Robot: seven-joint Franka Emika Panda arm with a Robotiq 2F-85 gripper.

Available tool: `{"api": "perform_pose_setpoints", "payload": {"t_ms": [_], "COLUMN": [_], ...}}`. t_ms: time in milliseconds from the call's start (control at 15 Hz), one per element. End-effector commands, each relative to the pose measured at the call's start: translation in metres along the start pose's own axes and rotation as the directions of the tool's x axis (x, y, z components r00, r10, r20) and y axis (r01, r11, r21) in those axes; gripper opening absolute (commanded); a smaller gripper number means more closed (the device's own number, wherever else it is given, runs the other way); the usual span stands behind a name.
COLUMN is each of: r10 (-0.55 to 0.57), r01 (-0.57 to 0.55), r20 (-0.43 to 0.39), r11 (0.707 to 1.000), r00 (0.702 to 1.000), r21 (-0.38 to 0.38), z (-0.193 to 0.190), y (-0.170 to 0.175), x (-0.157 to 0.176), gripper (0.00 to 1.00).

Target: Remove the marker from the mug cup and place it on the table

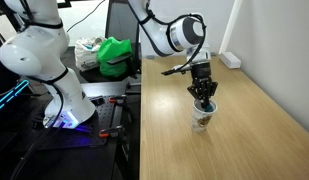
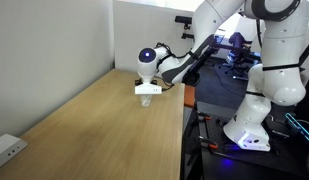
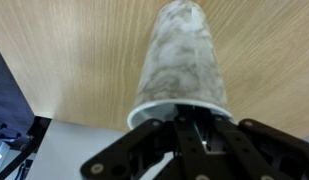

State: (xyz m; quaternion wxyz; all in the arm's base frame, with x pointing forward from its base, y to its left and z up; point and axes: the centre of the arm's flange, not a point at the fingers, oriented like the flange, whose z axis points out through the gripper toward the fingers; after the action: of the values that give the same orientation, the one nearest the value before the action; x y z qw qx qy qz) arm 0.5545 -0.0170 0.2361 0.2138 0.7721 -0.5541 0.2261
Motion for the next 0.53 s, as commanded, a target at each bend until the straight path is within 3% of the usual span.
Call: {"api": "perform_pose_setpoints", "payload": {"t_ms": [0, 467], "r10": [0.008, 0.013], "r01": [-0.008, -0.014], "r20": [-0.048, -0.097], "r11": [1.0, 1.0], "r00": [0.999, 0.995], "r21": [-0.009, -0.006], "z": [-0.012, -0.026], "y": [0.004, 0.012], "x": [-0.001, -0.004], "gripper": [0.04, 0.04]}}
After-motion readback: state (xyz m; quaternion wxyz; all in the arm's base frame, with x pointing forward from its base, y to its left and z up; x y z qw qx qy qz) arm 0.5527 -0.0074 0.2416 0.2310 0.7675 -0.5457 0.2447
